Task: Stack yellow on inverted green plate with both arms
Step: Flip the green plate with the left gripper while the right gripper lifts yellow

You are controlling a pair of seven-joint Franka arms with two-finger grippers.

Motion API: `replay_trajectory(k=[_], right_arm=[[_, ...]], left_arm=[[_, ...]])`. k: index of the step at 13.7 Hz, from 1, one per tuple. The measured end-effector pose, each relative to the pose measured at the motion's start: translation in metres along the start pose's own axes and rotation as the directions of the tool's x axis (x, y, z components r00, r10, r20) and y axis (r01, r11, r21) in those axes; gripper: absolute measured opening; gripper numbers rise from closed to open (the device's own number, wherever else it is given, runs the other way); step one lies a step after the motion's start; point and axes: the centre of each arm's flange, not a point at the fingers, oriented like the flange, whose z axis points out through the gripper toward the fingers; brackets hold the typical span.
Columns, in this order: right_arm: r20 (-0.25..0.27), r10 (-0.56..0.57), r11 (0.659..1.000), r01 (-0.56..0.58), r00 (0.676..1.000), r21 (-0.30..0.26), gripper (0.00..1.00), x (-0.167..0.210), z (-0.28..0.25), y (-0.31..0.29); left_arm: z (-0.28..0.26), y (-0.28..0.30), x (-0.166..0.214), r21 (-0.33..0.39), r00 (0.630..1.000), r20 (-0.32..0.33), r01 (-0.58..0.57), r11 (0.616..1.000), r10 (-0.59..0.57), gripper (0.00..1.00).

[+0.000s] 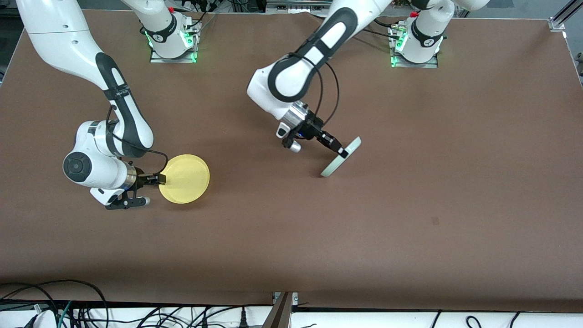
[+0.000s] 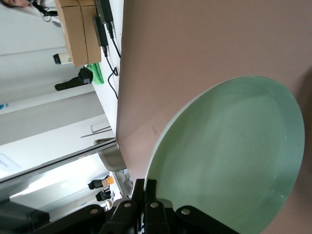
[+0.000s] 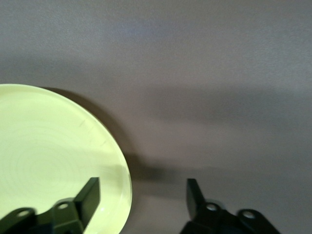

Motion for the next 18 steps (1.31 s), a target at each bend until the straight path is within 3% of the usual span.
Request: replay_trajectory(k=[1,3,5,8,10,12,13,14,15,17,18], right_arm=[[0.001,0.000,1.000,0.000,1.000,0.000,0.77,-0.001,0.002,0.000],[-0.001,-0.001,1.000,0.001,1.000,0.000,0.54,-0.001,0.003,-0.001],[-0.006,-0.002,1.000,0.002,1.000,0.000,0.50,-0.002,0.005,-0.002],[-0.004,0.001,1.000,-0.001,1.000,0.003,0.48,-0.002,0.009,-0.003],[-0.003,0.009,1.000,-0.009,1.000,0.013,0.48,-0.002,0.011,-0.003],[-0.003,0.012,1.000,-0.012,1.000,0.015,0.44,-0.002,0.012,-0.003],[-0.004,0.013,1.000,-0.013,1.000,0.016,0.38,-0.002,0.012,-0.003],[-0.004,0.013,1.000,-0.013,1.000,0.016,0.38,-0.002,0.012,-0.004],[-0.005,0.013,1.000,-0.013,1.000,0.016,0.30,-0.002,0.012,-0.004],[-0.008,0.013,1.000,-0.013,1.000,0.016,0.05,-0.001,0.010,-0.004],[-0.015,0.012,1.000,-0.012,1.000,0.017,0.02,0.000,0.006,-0.004]], left_arm=[[-0.012,0.014,-0.006,0.052,1.000,-0.005,0.022,0.998,-0.022,0.03],[-0.032,0.031,-0.015,0.092,0.998,-0.021,0.055,0.994,-0.053,0.03],[-0.036,0.032,-0.017,0.078,0.997,-0.013,0.071,0.994,-0.071,0.04],[-0.048,0.024,-0.012,-0.093,0.994,0.032,0.105,0.990,-0.103,0.29],[-0.065,0.030,-0.008,-0.285,0.991,0.055,0.135,0.949,-0.124,0.49],[-0.067,0.037,-0.002,-0.427,0.985,0.100,0.170,0.888,-0.140,0.72],[-0.065,0.035,0.003,-0.485,0.981,0.126,0.192,0.853,-0.149,0.81],[-0.064,0.027,0.008,-0.560,0.973,0.167,0.228,0.797,-0.161,0.93],[-0.061,0.015,0.016,-0.636,0.961,0.220,0.273,0.722,-0.170,1.00],[-0.043,-0.015,0.036,-0.749,0.930,0.314,0.368,0.552,-0.193,1.00],[-0.026,-0.029,0.046,-0.782,0.909,0.367,0.417,0.464,-0.199,1.00]])
